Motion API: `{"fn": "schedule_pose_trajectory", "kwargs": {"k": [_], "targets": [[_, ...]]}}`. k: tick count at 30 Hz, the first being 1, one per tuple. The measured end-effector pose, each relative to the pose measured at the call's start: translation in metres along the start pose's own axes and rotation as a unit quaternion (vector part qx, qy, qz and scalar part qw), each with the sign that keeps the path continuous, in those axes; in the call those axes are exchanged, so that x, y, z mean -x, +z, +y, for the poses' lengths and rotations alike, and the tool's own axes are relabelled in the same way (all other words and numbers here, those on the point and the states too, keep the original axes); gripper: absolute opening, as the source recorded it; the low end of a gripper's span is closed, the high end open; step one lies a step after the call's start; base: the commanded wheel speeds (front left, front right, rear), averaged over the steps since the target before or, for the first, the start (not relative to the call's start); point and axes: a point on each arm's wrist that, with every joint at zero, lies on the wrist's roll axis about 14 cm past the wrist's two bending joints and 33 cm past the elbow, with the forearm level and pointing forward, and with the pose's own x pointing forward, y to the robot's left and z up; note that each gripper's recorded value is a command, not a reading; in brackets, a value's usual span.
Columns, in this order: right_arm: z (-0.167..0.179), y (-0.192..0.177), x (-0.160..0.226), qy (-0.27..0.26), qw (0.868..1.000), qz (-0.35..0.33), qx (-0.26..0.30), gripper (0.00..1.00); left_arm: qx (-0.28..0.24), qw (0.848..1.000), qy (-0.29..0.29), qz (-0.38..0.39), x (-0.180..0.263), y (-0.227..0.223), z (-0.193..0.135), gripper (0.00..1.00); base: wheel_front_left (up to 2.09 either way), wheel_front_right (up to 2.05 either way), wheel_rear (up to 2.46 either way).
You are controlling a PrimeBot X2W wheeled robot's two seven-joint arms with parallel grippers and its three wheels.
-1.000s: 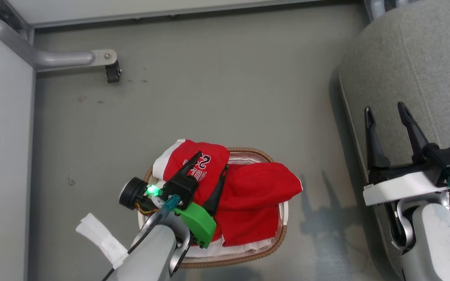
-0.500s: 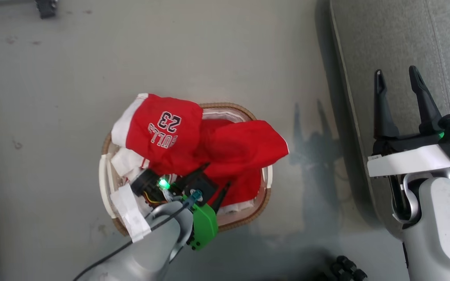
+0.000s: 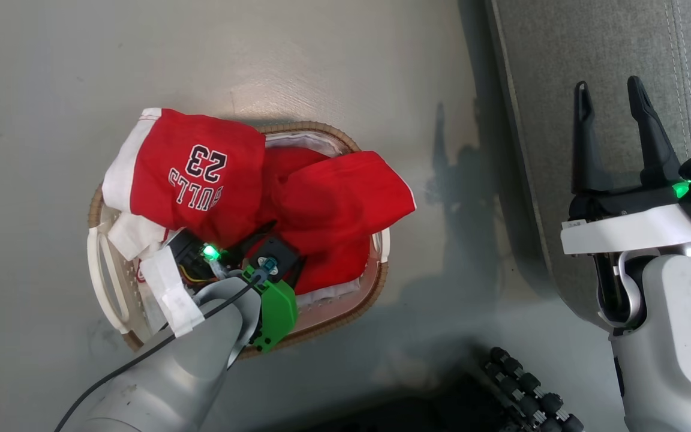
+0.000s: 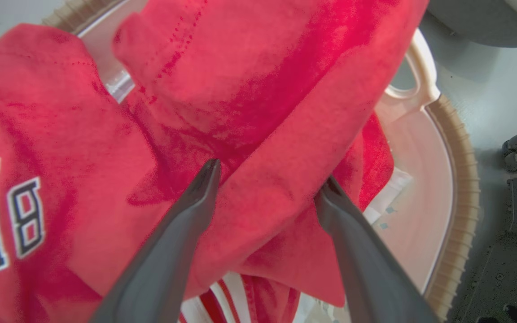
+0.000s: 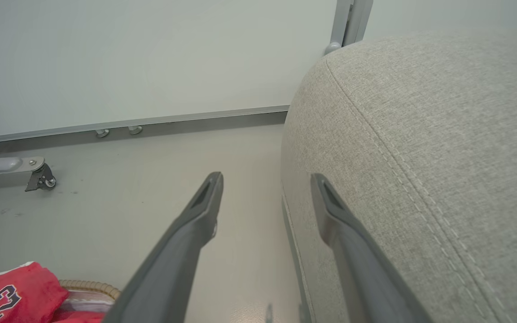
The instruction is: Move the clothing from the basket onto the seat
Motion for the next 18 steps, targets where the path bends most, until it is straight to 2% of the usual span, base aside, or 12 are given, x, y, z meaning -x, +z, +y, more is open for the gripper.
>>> {"fn": "schedule_pose_trajectory", "kwargs": {"k": [3,4,5,6,7,10,11,18], "targets": [[-0.001,-0.003,0.0,-0.001,1.0,0.004,0.0,1.0,0.005,1.0,0.004,0.008,-0.003,-0.006,0.003,1.0,0.0,0.0,0.0],[-0.002,-0.003,0.001,-0.002,1.0,0.005,0.0,1.0,0.01,1.0,0.006,0.008,-0.004,-0.006,0.004,0.93,0.0,0.0,0.0],[-0.002,-0.004,0.001,-0.002,1.0,0.005,0.0,1.0,0.013,1.0,0.008,0.008,-0.005,-0.006,0.005,0.7,0.0,0.0,0.0],[-0.002,-0.004,0.001,-0.002,1.0,0.006,0.0,1.0,0.014,1.0,0.009,0.007,-0.005,-0.005,0.005,0.56,0.0,0.0,0.0],[-0.002,-0.003,0.001,-0.001,1.0,0.005,-0.001,1.0,0.017,1.0,0.011,0.004,-0.005,-0.003,0.006,0.43,0.0,0.0,0.0],[0.0,-0.002,0.002,0.0,1.0,0.005,-0.002,1.0,0.025,0.999,0.019,-0.009,-0.003,0.006,0.008,0.14,0.0,0.0,0.0],[0.0,-0.001,0.003,0.0,1.0,0.005,-0.002,1.0,0.028,0.999,0.02,-0.014,-0.002,0.009,0.008,0.0,0.0,0.0,0.0],[0.003,0.009,0.007,0.004,1.0,-0.004,0.004,1.0,0.057,0.996,0.029,-0.061,0.013,0.034,0.005,0.0,0.0,0.0,0.0]]}}
